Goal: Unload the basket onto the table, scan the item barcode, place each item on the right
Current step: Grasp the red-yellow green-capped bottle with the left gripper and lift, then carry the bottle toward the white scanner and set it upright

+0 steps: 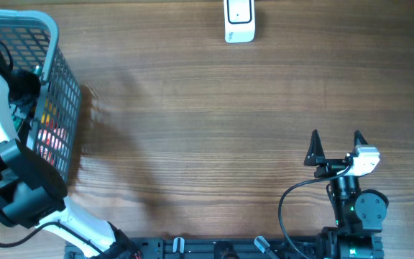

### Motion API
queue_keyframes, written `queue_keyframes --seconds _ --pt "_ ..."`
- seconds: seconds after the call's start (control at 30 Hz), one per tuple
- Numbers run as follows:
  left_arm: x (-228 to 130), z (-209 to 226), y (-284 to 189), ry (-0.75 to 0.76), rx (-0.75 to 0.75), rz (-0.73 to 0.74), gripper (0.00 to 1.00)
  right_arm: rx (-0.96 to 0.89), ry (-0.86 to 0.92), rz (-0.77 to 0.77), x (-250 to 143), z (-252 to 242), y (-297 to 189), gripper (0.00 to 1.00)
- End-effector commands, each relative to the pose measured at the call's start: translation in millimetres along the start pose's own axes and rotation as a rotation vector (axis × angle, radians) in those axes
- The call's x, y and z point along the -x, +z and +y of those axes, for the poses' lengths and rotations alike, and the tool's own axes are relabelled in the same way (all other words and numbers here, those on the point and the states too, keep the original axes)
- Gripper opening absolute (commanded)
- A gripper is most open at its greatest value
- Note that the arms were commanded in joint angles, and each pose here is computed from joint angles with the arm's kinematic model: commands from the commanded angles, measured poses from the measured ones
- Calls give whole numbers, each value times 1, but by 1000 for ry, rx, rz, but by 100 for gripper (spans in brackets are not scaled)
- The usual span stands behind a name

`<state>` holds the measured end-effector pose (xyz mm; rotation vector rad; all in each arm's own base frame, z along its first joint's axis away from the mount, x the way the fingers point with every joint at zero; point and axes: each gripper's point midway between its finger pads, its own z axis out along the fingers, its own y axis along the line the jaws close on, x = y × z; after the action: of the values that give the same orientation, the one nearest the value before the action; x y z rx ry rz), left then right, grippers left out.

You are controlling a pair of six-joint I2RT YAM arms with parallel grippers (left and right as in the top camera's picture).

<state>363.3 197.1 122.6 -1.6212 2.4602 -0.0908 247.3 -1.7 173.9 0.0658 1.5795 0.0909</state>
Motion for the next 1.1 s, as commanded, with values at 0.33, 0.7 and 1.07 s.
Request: queue_keyframes --seconds 0.33,0.7,1.07 --pt "11 -11 -77 10 -107 -163 64 -16 -19 -5 0 -3 0 100" --pt "9 -41 -197 52 -390 -356 65 -16 -19 -5 0 -3 0 100" --pt "-26 -72 -289 119 -718 -430 64 -16 -18 -5 0 -3 0 100"
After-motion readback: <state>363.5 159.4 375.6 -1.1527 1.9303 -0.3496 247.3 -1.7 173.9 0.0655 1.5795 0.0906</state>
